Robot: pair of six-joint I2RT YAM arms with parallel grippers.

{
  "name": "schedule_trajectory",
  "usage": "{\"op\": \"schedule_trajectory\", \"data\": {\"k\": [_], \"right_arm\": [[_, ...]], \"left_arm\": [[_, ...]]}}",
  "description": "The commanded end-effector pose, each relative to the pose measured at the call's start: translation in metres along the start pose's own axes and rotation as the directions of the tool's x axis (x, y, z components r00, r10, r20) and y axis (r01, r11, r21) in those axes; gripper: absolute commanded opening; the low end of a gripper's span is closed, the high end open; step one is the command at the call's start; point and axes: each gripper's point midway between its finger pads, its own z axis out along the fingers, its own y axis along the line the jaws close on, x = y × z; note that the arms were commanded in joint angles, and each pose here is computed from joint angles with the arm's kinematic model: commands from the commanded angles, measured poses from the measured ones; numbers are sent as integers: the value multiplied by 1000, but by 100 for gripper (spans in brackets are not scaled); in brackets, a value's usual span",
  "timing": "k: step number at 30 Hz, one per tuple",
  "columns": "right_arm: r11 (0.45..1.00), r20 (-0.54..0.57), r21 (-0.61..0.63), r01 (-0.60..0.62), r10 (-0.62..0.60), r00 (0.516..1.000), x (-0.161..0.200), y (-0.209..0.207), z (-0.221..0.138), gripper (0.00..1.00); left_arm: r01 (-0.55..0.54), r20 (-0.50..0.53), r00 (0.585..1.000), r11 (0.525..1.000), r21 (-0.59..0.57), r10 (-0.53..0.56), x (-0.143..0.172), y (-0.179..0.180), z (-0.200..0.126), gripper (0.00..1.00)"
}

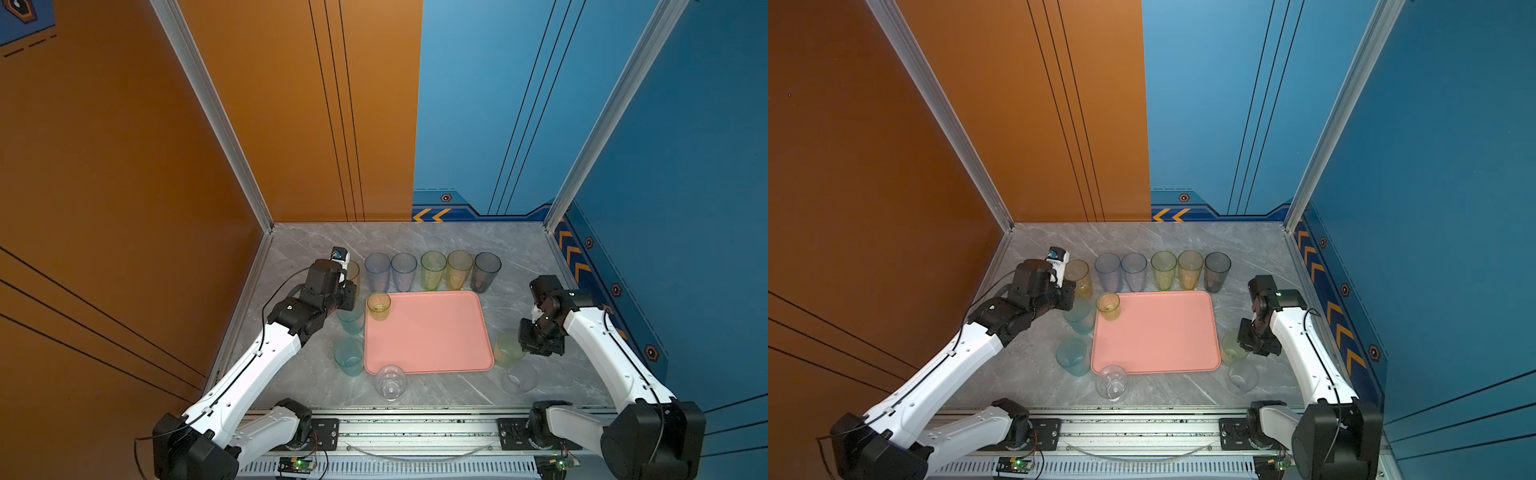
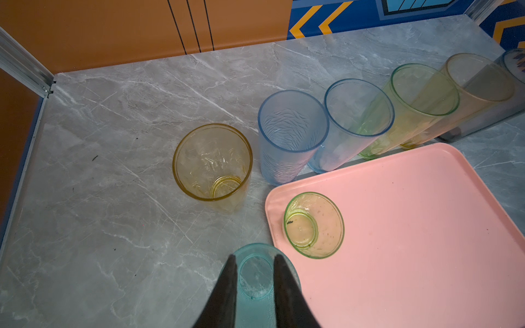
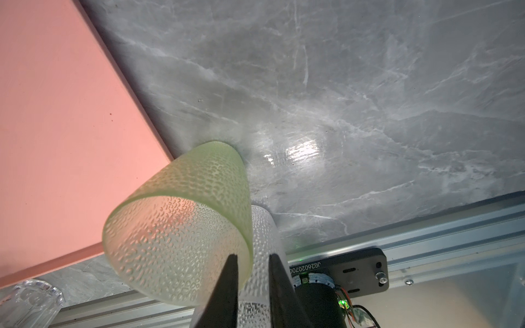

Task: Place the glasses into the tray
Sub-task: Pick up the glass from the bottom-right of the table.

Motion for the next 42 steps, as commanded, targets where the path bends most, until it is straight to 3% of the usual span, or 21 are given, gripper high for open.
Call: {"op": "schedule_trajectory", "data": {"k": [1, 21, 25, 31, 37, 42], "right_arm": [[1000, -22, -3, 23, -23, 999, -2, 2, 7, 18], [998, -35, -3, 56, -56, 998, -9, 8, 20, 0], [998, 20, 15, 69, -69, 997, -16, 10, 9, 0], [995, 172, 27, 101, -104, 980, -42, 18, -39, 0], [961, 275, 23, 274, -270, 923, -56, 74, -82, 0], [881, 272, 35, 473, -463, 843, -50, 151, -86, 0]], "left_arm": [[1, 17, 1000, 1000, 10, -1, -5, 0, -1, 24], [0, 6, 1000, 1000, 3, 0, -3, 2, 2, 24], [-3, 1, 1000, 1000, 2, 3, -2, 2, 3, 24], [-1, 1, 1000, 1000, -11, 1, -1, 5, 3, 24], [7, 2, 1000, 1000, -23, -6, 0, 7, 4, 24], [10, 3, 1000, 1000, -21, -10, 0, 7, 3, 24]]}}
